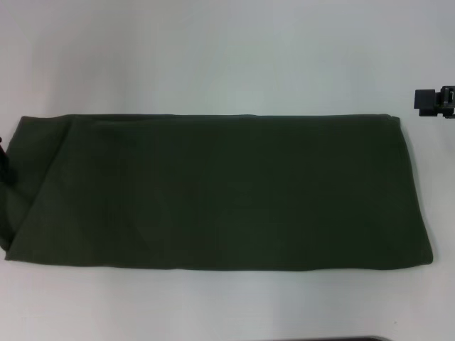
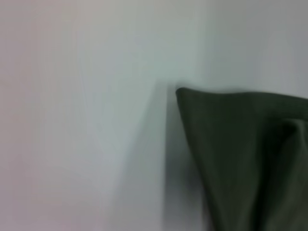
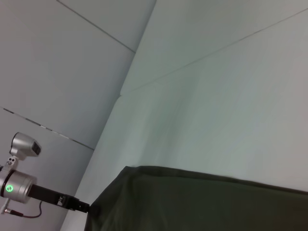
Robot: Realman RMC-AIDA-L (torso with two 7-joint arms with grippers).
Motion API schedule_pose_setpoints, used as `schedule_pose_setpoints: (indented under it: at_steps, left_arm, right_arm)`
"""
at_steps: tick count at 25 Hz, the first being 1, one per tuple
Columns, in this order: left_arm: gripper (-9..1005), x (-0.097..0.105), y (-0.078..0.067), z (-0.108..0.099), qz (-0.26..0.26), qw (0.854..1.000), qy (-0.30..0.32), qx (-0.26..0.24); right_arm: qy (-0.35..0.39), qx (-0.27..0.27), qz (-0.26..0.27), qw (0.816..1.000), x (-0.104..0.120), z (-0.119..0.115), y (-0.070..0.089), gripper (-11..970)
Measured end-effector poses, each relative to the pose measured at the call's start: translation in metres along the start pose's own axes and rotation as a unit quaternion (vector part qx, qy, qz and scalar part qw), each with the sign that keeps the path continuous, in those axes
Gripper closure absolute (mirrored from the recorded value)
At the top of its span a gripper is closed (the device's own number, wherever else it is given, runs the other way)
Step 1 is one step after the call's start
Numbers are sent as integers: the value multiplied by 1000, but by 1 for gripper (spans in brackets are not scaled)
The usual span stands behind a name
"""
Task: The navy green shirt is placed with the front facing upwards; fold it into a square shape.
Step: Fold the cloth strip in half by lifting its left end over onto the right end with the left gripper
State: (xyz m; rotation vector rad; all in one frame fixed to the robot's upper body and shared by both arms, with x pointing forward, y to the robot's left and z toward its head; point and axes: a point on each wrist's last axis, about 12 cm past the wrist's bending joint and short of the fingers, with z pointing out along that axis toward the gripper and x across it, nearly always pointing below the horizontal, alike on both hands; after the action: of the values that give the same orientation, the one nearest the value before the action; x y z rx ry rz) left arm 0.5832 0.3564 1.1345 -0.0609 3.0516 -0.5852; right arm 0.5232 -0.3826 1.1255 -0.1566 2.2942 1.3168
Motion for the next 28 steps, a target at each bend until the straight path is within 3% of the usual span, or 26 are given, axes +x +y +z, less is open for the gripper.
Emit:
schedule_pose_setpoints:
  at_steps: [6,23,28]
  left_arm:
    - [973,5,-10,-13,36,996,14,82]
    - [971,-3,-48,-18,89,986,38,137]
    - [971,-5,-53,-21,98,984,35,147]
  right_arm:
    - [0,2,-1,1000,-1,-2,0,321]
    - [8,6,-3,1000,-1,-1,0,322]
    - [8,6,-2,1000,-1,-1,-1,322]
